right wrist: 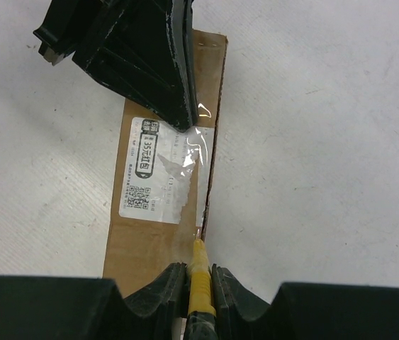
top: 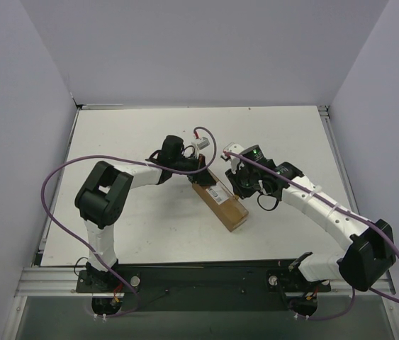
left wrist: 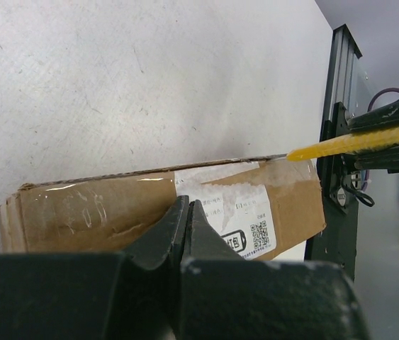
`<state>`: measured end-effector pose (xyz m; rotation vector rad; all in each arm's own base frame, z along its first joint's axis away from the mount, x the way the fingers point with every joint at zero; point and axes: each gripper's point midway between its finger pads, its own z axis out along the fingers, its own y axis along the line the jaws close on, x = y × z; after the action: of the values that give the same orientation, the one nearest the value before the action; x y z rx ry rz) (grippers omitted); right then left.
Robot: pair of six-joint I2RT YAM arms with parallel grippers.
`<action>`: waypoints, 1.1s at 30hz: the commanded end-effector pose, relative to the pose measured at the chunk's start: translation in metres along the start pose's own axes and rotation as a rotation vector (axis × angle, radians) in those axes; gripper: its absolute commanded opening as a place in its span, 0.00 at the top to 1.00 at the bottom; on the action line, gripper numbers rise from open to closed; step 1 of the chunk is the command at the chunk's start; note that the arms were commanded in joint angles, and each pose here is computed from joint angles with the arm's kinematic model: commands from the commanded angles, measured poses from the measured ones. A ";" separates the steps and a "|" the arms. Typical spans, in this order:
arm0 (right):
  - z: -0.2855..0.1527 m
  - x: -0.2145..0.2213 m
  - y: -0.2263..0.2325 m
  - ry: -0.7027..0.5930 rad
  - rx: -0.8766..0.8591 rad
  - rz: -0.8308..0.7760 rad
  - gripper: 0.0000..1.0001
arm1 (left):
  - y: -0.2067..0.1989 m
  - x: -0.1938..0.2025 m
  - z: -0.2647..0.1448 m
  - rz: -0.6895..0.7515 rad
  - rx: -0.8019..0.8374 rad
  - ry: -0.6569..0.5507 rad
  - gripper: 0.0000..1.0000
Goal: Unpack the express box
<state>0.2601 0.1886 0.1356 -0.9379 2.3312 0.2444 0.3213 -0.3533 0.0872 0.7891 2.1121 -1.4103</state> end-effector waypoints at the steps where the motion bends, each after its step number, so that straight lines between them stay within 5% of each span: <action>1: -0.015 0.031 0.007 0.111 -0.008 0.019 1.00 | 0.045 0.028 -0.007 -0.047 -0.205 0.033 1.00; 33: -0.038 0.033 0.004 0.155 0.029 0.009 1.00 | 0.060 0.020 -0.049 -0.037 -0.310 -0.003 1.00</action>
<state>0.2328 0.1700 0.1330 -0.9479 2.4408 0.1865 0.3444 -0.3156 0.0876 0.6923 2.1291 -1.2168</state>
